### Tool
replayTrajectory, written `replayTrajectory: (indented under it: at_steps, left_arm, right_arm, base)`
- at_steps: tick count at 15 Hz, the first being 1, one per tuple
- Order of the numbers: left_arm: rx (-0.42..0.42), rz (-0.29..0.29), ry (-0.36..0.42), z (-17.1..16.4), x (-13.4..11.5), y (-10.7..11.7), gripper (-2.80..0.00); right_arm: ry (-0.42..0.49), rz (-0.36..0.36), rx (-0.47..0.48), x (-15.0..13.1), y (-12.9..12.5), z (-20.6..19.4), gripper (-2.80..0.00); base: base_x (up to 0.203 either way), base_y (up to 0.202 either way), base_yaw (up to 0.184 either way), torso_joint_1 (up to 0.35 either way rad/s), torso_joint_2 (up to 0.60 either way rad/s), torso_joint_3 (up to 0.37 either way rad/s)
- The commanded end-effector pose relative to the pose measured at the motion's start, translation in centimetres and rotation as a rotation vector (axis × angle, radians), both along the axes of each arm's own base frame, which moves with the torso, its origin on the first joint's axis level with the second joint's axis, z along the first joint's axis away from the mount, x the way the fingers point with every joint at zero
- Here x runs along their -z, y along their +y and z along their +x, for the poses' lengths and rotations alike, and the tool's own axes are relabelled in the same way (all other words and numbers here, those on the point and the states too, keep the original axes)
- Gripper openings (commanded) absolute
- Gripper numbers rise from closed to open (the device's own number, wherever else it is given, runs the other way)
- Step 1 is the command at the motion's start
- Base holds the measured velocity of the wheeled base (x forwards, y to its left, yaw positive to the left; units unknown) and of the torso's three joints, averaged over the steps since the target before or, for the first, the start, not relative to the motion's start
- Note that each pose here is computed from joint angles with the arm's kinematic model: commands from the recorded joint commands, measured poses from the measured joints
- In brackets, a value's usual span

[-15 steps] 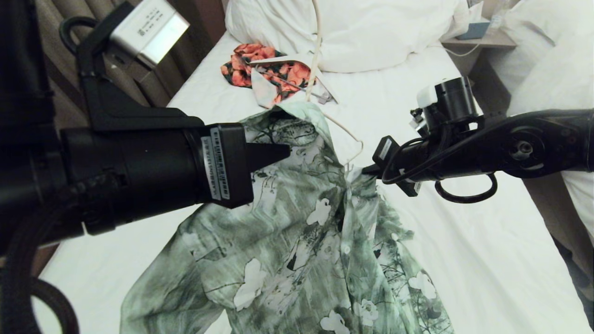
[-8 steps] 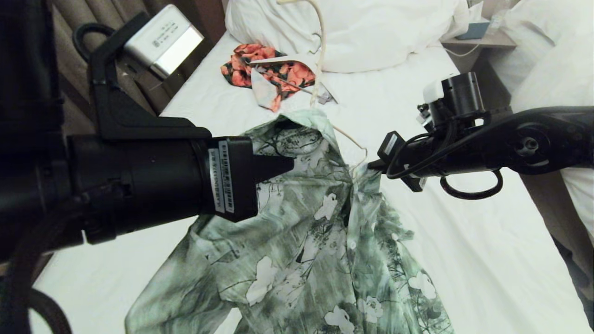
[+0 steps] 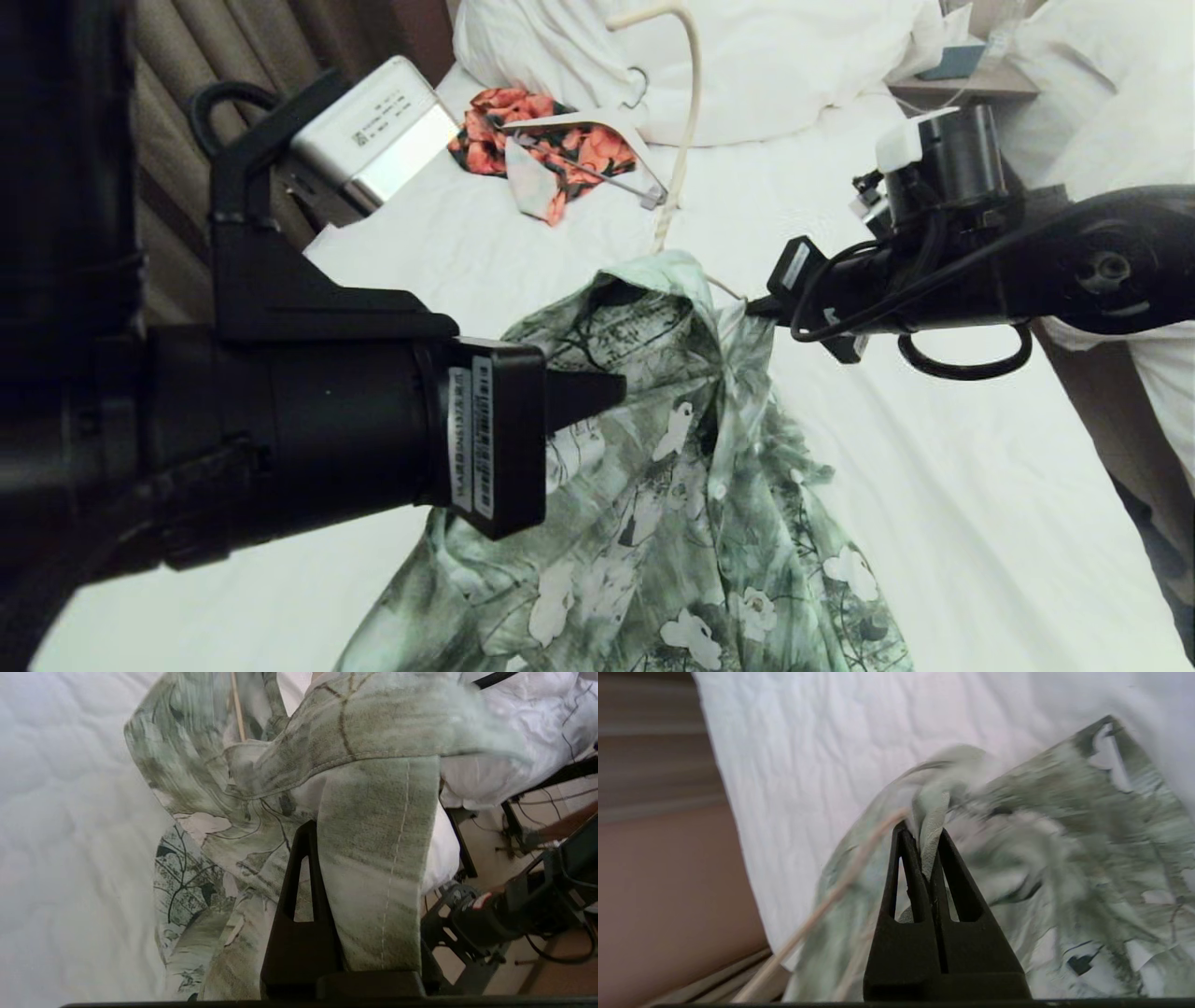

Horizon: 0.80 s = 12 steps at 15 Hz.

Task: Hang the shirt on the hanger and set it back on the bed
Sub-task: Hook the other side of the shirt onto the hanger

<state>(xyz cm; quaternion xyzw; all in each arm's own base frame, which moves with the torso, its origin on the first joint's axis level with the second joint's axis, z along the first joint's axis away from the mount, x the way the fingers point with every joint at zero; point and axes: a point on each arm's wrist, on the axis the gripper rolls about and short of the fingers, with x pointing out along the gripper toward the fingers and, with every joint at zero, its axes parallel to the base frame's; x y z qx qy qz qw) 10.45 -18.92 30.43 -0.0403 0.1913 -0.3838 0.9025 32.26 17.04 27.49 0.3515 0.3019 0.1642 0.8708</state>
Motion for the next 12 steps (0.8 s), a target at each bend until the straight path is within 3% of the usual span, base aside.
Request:
replayTrajectory:
  at_steps: [1, 8, 12]
  left_arm:
    - [0.004, 0.02, 0.023, 0.2, 0.7, -0.8, -2.8]
    - [0.039, 0.061, 0.064, -0.6, 1.2, -1.3, -2.8]
    - [0.035, 0.072, 0.07, -1.0, 0.3, -0.3, -2.8]
  right_arm:
    - [-0.024, 0.014, -0.019, -1.1, 0.1, -1.1, -2.8]
    - [-0.116, -0.093, -0.149, -1.8, 1.5, -3.7, -2.8]
    - [-0.103, -0.169, -0.082, -0.3, 0.2, -2.4, -2.8]
  base:
    - [0.0, 0.0, 0.0, 0.0, 0.0, 0.0]
    - [0.0, 0.0, 0.0, 0.0, 0.0, 0.0]
    - [0.0, 0.0, 0.0, 0.0, 0.0, 0.0]
